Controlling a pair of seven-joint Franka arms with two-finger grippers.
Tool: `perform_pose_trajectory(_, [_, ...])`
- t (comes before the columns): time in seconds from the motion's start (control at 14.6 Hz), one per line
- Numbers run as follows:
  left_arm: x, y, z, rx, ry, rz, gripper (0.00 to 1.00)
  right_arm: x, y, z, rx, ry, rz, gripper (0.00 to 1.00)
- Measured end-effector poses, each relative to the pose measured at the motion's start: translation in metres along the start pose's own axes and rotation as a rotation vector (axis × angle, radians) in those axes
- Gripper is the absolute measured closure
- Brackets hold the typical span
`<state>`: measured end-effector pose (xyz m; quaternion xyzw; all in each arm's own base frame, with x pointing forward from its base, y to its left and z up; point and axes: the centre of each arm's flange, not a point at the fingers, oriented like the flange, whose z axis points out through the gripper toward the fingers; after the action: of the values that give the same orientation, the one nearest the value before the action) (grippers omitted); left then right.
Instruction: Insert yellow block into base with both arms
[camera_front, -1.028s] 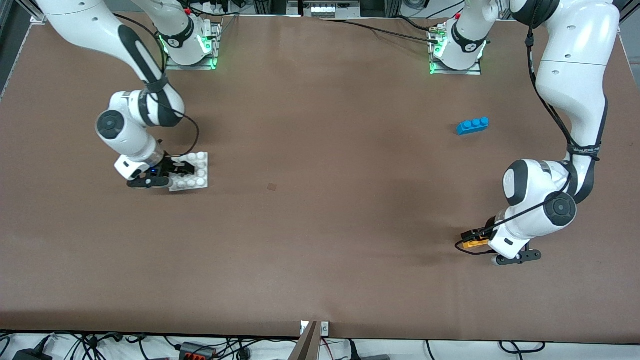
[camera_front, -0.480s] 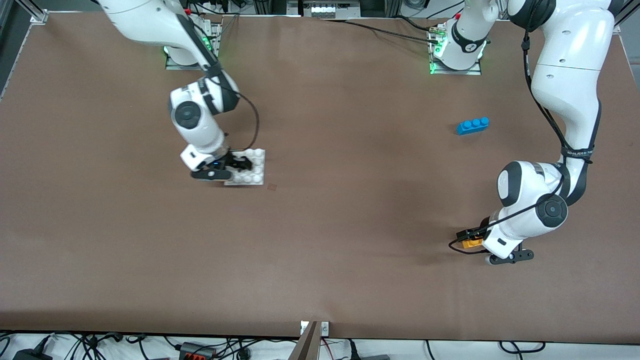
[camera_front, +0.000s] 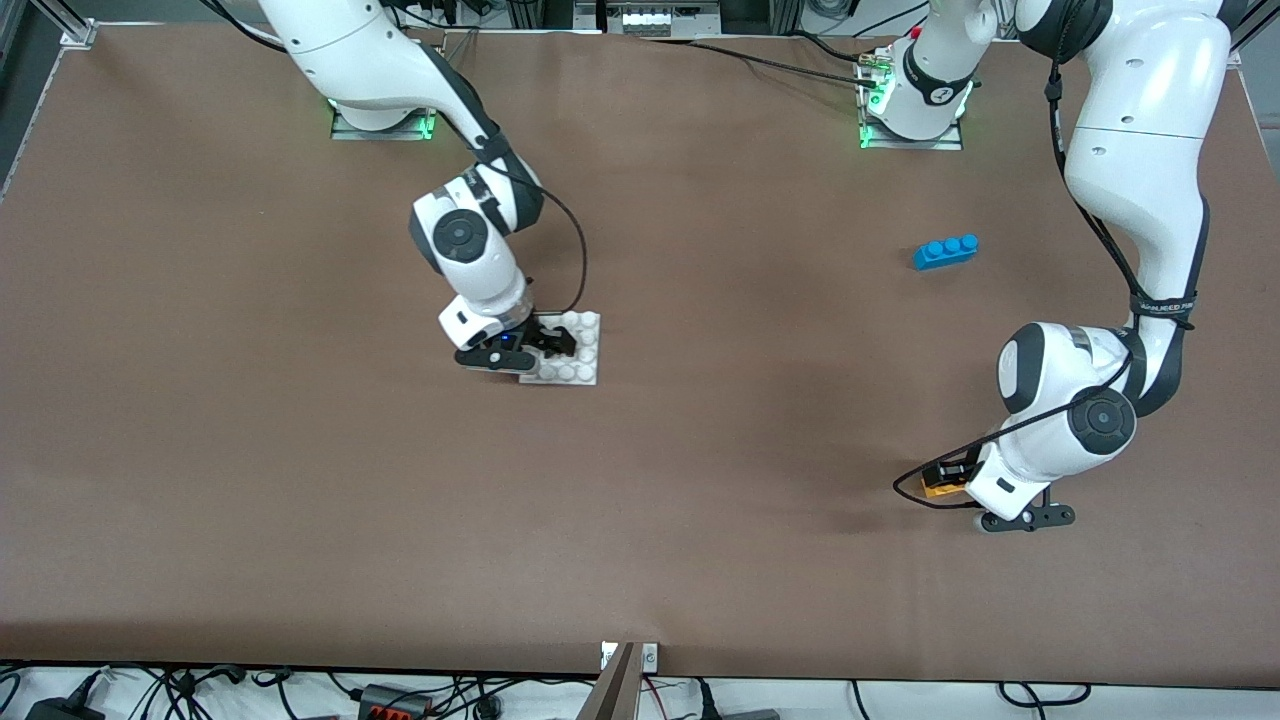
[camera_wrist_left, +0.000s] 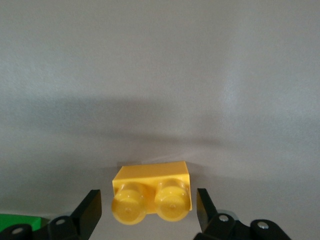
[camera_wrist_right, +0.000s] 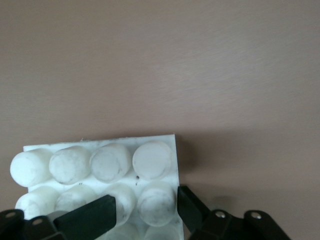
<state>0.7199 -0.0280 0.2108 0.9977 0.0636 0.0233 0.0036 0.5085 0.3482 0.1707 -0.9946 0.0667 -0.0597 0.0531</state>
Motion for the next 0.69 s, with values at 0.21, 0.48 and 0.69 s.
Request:
perform_pose_trajectory(0.21, [0.003,0.0,-0.003,-0.005,0.023,-0.001,0.15,-0.005,-0.031,0.004,0.023,0.012,0.023,0.4])
perform_pose_trajectory(0.48, [0.006,-0.001,0.004,-0.013,0.06,-0.004,0.15,-0.01,-0.066,0.002,0.057,0.03,0.031,0.4])
perform_pose_trajectory(0.69, [0.007,-0.005,0.008,-0.013,0.058,-0.009,0.15,-0.017,-0.086,-0.003,0.077,0.04,0.014,0.4])
